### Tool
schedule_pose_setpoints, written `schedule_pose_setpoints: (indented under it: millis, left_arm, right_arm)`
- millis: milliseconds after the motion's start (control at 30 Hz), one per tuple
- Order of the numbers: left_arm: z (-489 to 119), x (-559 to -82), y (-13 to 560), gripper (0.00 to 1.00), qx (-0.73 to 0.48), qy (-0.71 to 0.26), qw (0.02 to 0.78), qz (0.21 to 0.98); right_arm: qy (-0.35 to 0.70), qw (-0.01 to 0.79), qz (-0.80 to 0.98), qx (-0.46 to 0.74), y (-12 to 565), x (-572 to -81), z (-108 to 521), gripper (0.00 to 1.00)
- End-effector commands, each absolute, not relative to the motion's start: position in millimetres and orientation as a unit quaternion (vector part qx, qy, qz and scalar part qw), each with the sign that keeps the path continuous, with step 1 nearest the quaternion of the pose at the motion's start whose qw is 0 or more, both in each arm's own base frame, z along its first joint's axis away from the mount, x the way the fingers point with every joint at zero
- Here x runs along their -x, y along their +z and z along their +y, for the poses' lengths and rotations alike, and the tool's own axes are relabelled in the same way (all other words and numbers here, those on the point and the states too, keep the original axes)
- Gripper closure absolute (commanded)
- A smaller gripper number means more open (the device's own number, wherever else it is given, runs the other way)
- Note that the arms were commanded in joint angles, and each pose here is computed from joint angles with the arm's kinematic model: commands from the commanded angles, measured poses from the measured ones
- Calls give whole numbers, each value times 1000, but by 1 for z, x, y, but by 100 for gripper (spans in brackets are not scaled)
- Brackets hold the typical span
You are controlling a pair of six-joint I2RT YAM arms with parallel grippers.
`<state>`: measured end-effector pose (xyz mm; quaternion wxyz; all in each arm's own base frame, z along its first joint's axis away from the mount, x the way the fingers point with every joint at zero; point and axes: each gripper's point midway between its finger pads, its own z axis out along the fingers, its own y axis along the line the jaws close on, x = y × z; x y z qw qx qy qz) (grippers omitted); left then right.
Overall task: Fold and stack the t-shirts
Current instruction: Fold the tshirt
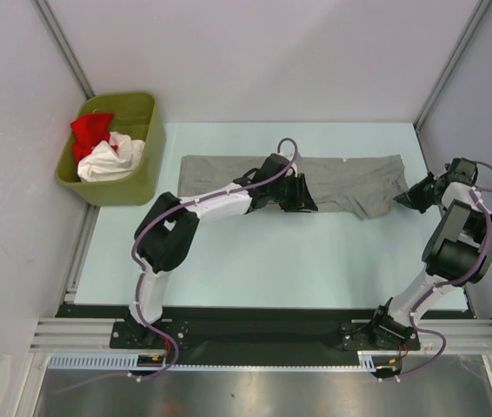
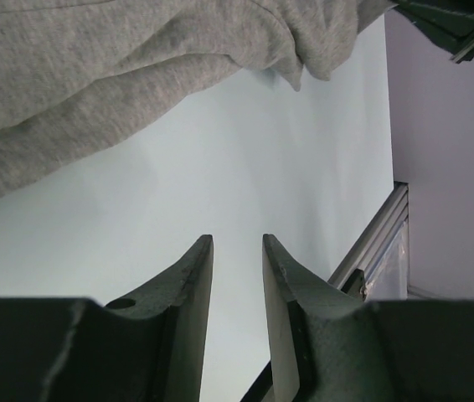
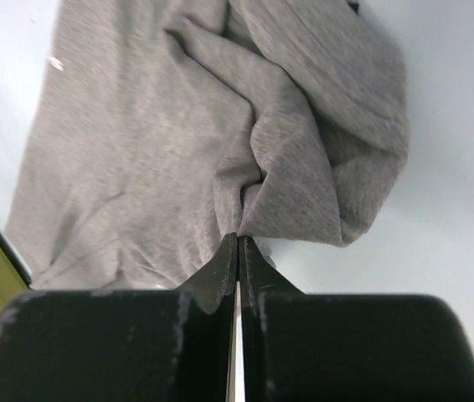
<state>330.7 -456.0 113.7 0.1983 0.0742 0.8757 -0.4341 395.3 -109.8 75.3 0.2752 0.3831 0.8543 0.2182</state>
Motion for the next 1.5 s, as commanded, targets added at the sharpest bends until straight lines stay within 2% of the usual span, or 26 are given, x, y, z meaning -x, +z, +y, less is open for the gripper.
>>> schedule_pose_setpoints:
  millis: [0, 200, 300, 533, 567, 667, 800, 1100, 1467]
  left_arm:
    - [-450, -329, 137, 65, -93, -444, 213, 865]
    - [-465, -330, 137, 63, -87, -470, 187, 858]
    - [-471, -331, 135, 62, -86, -476, 182, 856]
    - [-502, -332, 129, 59, -77, -508, 176, 840]
    - [-509, -333, 124, 57, -65, -513, 170, 839]
    - [-537, -332, 114, 53, -55, -527, 177, 829]
    - [-567, -336, 98, 53, -36, -538, 173, 824]
    - [-595, -355, 85, 54, 25, -518, 243, 820]
    - [-614, -362, 59, 54, 112, -511, 233, 820]
  right_arm:
    - [239, 285, 842, -390, 101, -411, -111, 100]
    - [202, 243, 856, -410, 92, -395, -123, 100]
    - [198, 228, 861, -410, 79, -386, -123, 95]
    - [190, 213, 868, -407, 61, -375, -120, 77]
    - [189, 212, 870, -404, 60, -374, -120, 67]
    - [189, 204, 873, -401, 58, -369, -116, 53]
    - [167, 198, 879, -400, 59, -358, -116, 51]
    - [157, 213, 878, -398, 64, -349, -117, 49]
    - [171, 242, 865, -405, 79, -355, -115, 41]
